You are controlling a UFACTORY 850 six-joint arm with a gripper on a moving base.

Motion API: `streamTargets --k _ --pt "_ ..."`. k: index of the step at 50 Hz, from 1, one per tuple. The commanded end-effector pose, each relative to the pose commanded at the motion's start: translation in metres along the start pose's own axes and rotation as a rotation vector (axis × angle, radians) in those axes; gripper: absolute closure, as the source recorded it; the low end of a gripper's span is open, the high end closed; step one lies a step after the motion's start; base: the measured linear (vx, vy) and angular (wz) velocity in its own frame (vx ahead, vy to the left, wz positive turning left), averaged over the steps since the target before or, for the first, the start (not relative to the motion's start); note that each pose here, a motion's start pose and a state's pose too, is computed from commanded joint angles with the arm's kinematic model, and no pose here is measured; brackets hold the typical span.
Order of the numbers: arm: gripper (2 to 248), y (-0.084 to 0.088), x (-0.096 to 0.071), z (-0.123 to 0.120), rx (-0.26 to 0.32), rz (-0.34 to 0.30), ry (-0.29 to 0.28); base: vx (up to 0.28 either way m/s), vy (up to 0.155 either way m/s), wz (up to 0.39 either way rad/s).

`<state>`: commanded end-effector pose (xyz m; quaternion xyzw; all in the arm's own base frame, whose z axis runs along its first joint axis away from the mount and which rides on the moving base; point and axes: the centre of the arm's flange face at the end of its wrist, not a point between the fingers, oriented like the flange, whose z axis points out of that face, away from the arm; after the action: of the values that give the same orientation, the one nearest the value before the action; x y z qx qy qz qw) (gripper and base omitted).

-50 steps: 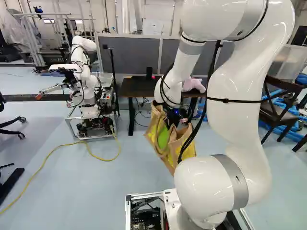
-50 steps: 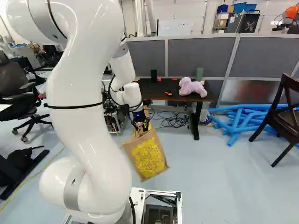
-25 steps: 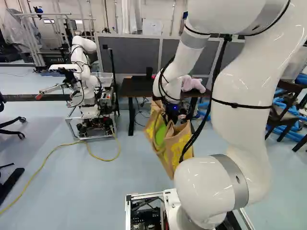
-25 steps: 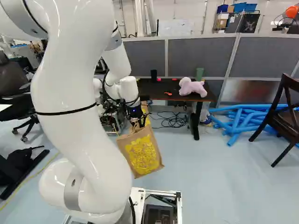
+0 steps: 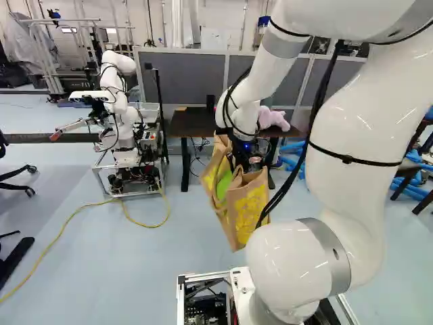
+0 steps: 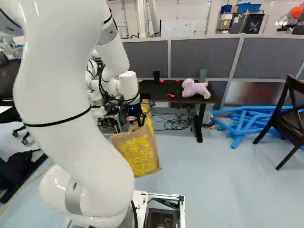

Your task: Pick up the bag on the ground and place it on the table

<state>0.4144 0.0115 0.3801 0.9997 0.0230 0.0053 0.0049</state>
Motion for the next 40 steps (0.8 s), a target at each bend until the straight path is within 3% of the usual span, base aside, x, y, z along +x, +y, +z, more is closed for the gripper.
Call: streamTargets --k 21,40 --pt "229 -0.003 -0.006 -0.033 0.038 0.056 0.016 0.000 0.000 0.000" --pt "229 -0.003 -0.010 -0.061 0.051 0.070 0.040 0.000 0.000 0.000"
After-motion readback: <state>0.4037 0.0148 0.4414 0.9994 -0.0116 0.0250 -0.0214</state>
